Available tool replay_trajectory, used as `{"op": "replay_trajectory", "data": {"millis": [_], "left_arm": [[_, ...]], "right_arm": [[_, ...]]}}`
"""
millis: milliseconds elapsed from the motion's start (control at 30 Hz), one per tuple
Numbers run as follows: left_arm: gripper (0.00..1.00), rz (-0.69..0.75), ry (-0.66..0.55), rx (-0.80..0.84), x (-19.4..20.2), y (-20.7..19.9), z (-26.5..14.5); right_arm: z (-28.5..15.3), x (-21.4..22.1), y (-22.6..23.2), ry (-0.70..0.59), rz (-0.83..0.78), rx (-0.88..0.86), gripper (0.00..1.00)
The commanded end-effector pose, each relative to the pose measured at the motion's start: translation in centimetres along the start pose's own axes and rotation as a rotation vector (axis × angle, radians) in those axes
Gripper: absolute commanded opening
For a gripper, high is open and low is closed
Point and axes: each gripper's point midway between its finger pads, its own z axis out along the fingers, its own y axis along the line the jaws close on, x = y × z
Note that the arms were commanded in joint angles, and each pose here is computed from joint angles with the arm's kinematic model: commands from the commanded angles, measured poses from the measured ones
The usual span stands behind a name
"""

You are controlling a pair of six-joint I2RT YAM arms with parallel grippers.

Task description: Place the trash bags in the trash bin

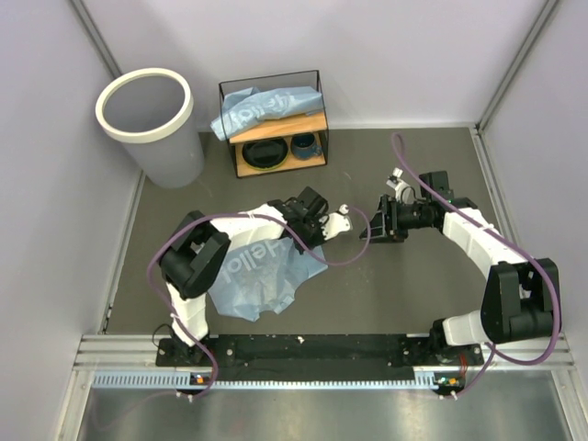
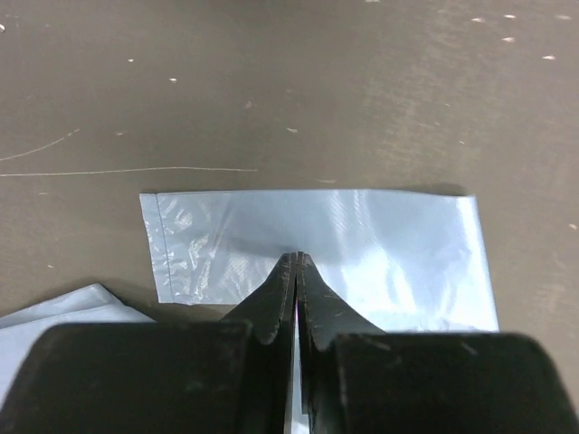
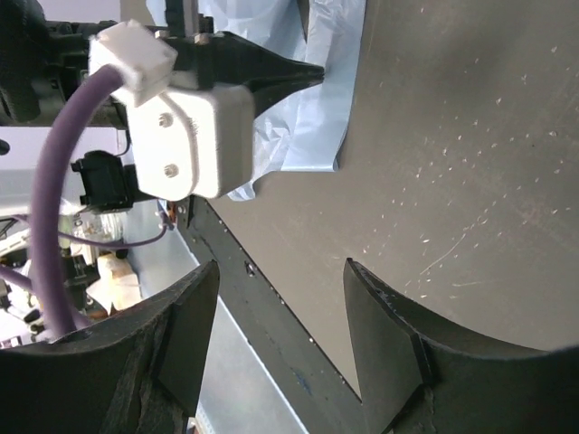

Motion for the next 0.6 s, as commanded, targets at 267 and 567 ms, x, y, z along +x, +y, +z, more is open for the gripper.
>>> {"op": "replay_trajectory", "data": {"millis": [267, 567], "left_arm": [[0.53, -0.133, -0.238, -0.041, -5.7, 0.3, -7.4], [0.86, -0.118, -0.034, -0.167, -1.6, 4.0, -2.7]], "right_arm": [[-0.2, -1.6, 2.2, -0.049, -0.113, -0.051, 0.61], [-0.9, -2.6, 2.3, -0.084, -0.104, -0.028, 0.75]]}}
